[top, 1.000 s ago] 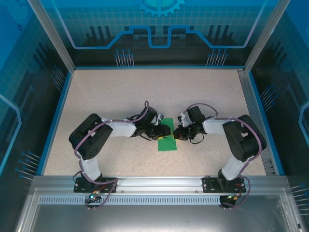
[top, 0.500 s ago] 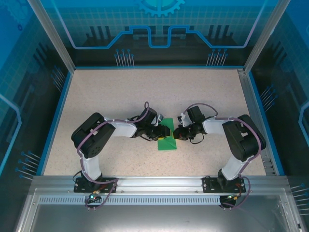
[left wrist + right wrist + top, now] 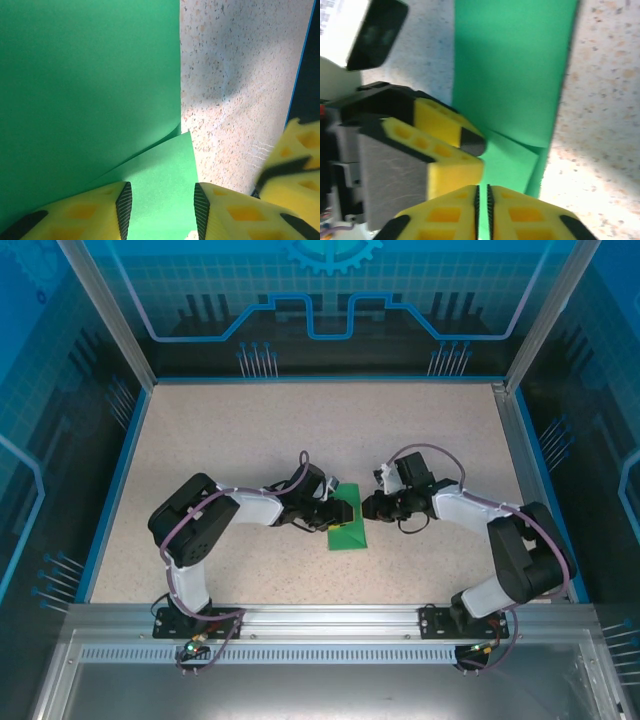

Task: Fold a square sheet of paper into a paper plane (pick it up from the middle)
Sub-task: Fold the triangle a second time at the center of the table.

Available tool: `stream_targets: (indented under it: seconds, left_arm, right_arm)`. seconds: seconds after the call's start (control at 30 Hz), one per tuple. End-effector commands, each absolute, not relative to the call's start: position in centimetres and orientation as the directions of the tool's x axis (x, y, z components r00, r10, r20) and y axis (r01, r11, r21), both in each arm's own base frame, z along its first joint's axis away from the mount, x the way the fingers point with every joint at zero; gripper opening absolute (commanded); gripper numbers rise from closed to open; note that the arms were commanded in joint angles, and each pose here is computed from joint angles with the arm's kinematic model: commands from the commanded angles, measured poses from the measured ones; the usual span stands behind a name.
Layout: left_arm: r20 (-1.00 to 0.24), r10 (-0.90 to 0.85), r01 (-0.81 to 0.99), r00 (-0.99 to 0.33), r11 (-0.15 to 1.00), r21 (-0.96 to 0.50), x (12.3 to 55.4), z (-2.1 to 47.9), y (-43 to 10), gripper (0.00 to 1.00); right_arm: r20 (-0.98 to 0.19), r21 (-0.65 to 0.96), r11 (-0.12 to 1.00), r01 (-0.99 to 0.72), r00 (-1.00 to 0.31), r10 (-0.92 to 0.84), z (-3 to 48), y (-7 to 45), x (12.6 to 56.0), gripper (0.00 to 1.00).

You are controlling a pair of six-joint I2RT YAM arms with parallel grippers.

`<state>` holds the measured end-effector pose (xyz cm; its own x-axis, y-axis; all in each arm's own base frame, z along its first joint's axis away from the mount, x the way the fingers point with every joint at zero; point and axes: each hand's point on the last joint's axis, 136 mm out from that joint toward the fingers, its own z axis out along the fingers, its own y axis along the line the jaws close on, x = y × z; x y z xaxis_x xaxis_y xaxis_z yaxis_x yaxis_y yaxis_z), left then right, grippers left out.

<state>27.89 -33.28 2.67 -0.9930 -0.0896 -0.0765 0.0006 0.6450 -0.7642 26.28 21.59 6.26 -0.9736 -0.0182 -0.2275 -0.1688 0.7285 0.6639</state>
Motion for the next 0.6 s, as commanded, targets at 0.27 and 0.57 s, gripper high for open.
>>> stream_targets:
  seconds: [0.27, 0.57]
  left_arm:
    - [0.013, -0.092, -0.077, -0.996, 0.738, -0.67, 25.8, -1.7, -31.4, 0.42]
    - [0.012, -0.095, -0.079, -0.995, 0.739, -0.669, 25.9, -1.6, -31.4, 0.39]
  right_arm:
    - [-0.082, 0.7, 0.696, -0.16, -0.986, -0.143, 3.6, 24.2, 21.6, 0.05]
    - [-0.096, 0.643, 0.754, -0.135, -0.991, -0.096, 3.0, 22.6, 21.6, 0.03]
